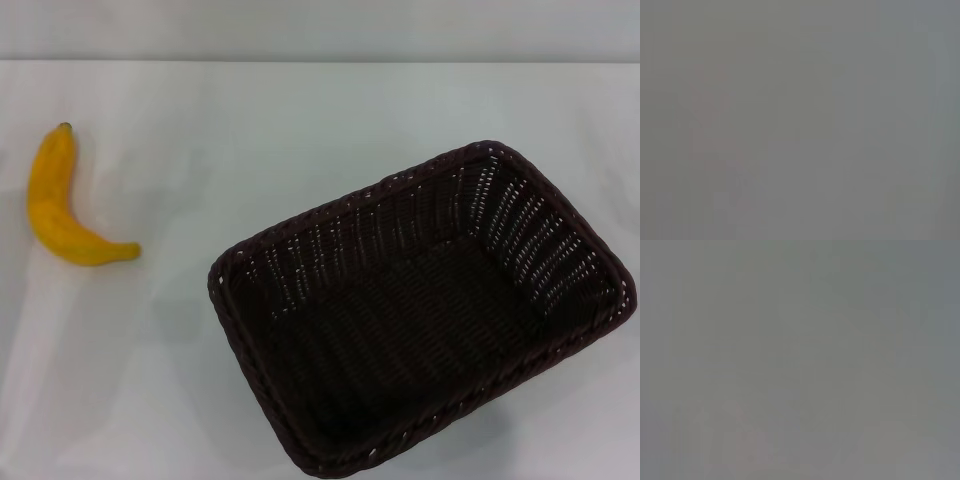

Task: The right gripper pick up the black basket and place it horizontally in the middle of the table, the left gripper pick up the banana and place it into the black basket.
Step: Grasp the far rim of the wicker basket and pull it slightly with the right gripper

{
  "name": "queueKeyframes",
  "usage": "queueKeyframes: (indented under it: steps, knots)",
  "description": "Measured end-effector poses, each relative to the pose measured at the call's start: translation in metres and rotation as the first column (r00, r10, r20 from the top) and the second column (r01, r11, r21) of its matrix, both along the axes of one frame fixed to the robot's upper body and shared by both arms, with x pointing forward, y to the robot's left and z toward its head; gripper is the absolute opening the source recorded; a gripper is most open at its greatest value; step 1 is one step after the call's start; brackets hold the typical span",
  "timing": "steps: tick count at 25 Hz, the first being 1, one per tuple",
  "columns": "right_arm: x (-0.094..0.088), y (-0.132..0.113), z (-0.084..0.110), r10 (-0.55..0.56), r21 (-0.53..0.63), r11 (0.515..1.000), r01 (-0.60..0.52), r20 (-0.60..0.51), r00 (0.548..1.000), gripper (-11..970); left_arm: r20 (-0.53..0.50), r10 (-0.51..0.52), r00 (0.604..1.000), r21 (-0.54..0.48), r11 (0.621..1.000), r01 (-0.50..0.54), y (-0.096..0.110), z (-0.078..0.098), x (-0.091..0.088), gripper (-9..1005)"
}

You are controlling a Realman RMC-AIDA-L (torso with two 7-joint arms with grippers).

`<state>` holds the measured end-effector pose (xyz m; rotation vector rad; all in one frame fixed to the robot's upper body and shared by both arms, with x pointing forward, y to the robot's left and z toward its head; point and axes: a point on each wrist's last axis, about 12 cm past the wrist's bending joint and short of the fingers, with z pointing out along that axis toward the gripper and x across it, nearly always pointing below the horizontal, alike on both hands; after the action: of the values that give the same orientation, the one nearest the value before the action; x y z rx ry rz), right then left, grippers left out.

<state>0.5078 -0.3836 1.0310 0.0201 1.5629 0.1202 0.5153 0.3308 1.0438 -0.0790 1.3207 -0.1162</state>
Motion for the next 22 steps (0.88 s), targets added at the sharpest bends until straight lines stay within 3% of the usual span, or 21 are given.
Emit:
queueKeyframes:
  steps: [12, 18, 22]
  knots:
    - [-0.016, 0.003, 0.006, 0.022, 0.028, 0.999, -0.025, 0.108, 0.994, 835, -0.009, 0.005, 1.0, 0.038, 0.999, -0.005, 0.01, -0.004, -0.013, 861]
    - [-0.015, 0.014, 0.006, 0.022, 0.052, 0.998, -0.029, 0.14, 0.99, 833, -0.006, 0.019, 1.0, 0.054, 0.998, -0.019, 0.016, -0.003, -0.017, 862]
    - [-0.015, 0.013, 0.016, 0.067, 0.098, 0.991, -0.088, 0.196, 0.978, 831, 0.025, 0.038, 0.999, 0.051, 0.998, -0.04, 0.02, 0.001, -0.016, 862]
